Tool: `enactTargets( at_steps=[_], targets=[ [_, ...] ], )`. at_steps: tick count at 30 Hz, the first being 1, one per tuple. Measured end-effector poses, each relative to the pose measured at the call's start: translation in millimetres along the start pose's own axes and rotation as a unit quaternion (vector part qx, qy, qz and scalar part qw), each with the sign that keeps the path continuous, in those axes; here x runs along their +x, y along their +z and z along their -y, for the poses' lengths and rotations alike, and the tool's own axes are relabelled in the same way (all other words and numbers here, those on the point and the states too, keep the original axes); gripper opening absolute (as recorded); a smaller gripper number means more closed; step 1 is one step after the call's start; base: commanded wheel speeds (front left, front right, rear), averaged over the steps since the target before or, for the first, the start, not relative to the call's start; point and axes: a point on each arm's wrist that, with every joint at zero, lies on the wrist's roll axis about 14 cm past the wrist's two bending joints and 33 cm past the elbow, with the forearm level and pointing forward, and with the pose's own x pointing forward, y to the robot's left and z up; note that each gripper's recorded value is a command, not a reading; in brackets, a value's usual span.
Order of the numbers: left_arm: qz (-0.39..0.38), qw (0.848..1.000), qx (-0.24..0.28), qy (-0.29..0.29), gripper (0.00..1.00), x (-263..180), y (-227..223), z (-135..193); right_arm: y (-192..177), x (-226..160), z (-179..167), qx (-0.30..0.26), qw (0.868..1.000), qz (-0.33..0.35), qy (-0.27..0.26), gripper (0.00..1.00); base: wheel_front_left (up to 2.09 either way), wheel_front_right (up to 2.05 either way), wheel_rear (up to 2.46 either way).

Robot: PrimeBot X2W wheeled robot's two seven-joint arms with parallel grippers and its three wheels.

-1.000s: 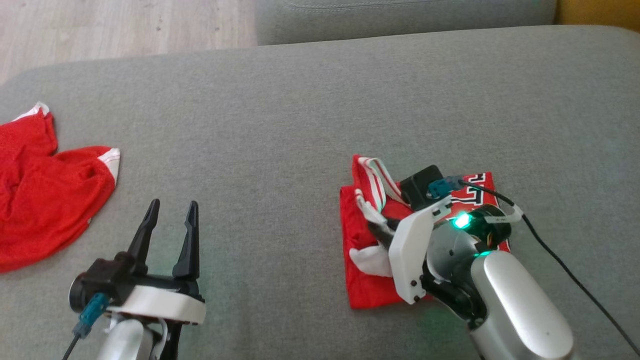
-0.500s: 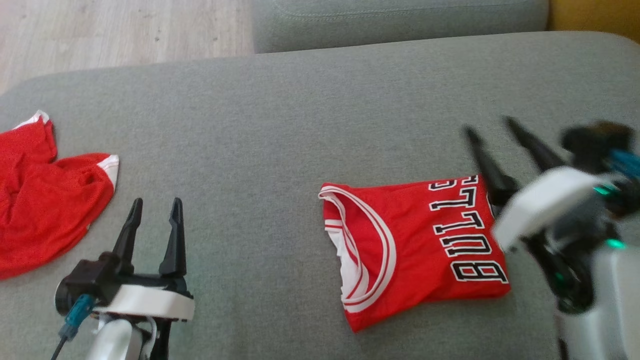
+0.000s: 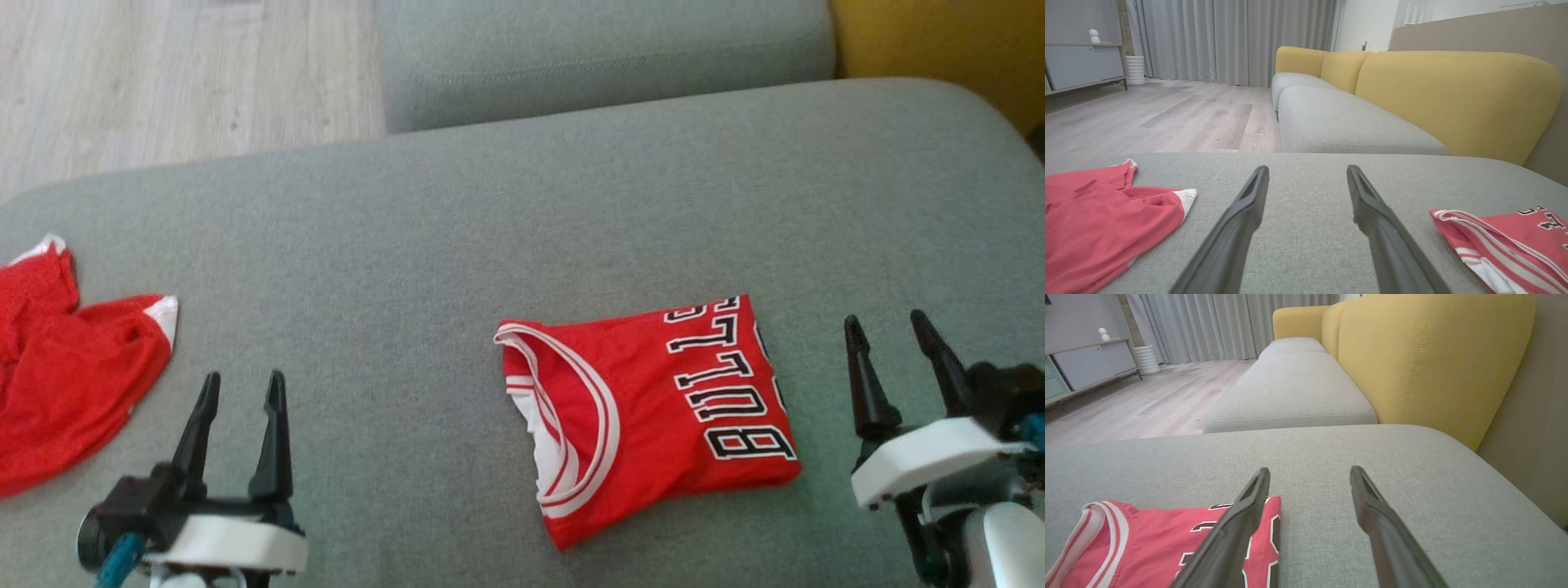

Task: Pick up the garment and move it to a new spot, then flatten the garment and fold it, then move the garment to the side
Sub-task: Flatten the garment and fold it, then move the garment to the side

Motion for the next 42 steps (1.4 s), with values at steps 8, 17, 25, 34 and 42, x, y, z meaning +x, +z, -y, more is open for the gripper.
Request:
enactTargets(
  at_steps=[8,17,25,34,42],
  targets=[
    [0.0,1.0,-0.001,0.006,1.0,-9,-1,1,0,-4,-1,-0.002,1.0,0.005,0.003,1.0,0.0,0.0,0.0],
    [-0.007,1.0,-0.004,0.016,1.0,-15,-7,-4,1,-1,-13,0.002,1.0,0.005,0.02,1.0,0.0,0.0,0.0],
    [-0.019,1.0,-0.003,0.019,1.0,-13,-15,-7,-9,8,-17,0.017,0.999,-0.03,0.028,1.0,0.0,0.0,0.0],
    [-0.008,1.0,-0.004,0.027,1.0,3,-8,-13,-66,39,-32,0.007,0.972,-0.228,0.051,1.0,0.0,0.0,0.0],
    [-0.015,0.999,-0.003,0.048,1.0,1,-13,-27,-127,29,-46,0.015,0.924,-0.377,0.057,1.0,0.0,0.0,0.0]
  ],
)
